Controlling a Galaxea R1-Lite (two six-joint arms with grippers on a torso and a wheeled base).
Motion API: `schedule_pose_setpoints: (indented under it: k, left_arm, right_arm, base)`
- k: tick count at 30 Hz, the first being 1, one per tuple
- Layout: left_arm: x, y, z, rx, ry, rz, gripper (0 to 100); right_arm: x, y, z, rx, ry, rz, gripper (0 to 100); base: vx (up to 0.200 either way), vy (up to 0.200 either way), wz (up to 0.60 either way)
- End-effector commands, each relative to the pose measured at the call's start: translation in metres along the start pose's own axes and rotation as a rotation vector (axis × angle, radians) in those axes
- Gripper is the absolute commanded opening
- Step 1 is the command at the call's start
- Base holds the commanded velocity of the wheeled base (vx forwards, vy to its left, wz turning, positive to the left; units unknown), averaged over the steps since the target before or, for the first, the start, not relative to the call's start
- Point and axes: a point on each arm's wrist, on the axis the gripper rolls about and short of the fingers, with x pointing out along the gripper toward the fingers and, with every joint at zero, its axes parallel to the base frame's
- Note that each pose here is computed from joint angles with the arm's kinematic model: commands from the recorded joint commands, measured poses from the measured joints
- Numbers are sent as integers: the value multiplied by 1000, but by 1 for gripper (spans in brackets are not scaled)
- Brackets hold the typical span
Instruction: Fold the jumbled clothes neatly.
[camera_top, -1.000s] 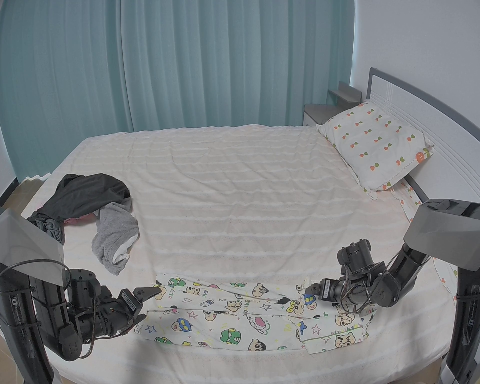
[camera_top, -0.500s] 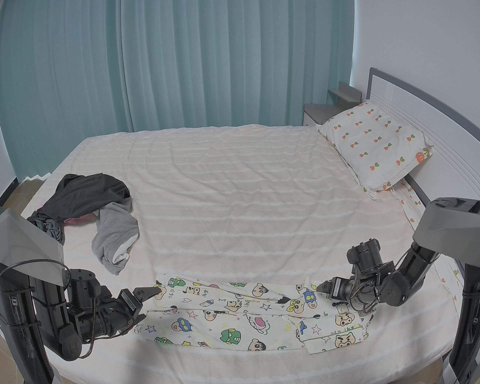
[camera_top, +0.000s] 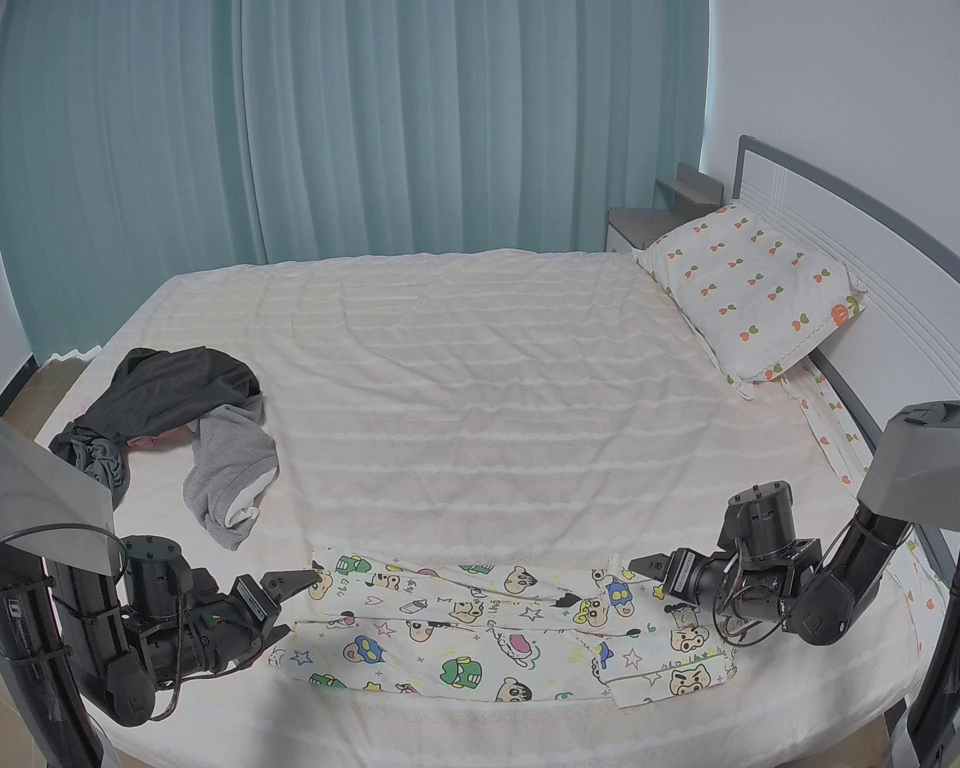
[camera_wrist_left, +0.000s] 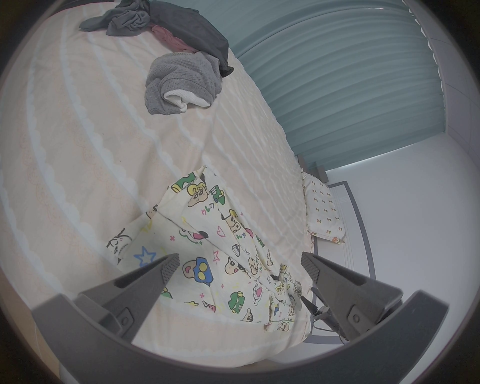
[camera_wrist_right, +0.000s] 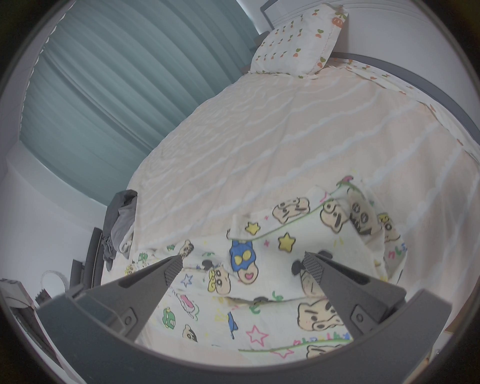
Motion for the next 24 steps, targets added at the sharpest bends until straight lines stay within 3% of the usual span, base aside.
schedule_pose_setpoints:
  k: [1, 16, 24]
  left_arm:
    - [-4, -2, -2, 4, -1, -13, 100]
    - [-5, -3, -1, 2, 21, -34, 100]
    - [-5, -2, -1, 3, 19, -31, 100]
  right_arm:
    - [3, 1, -11, -15, 28, -9, 100]
    - [11, 2, -19, -15, 13, 21, 100]
    - [10, 3, -18, -15, 5, 28, 100]
  base:
    - [-200, 0, 0]
    - [0, 0, 0]
    - [0, 200, 0]
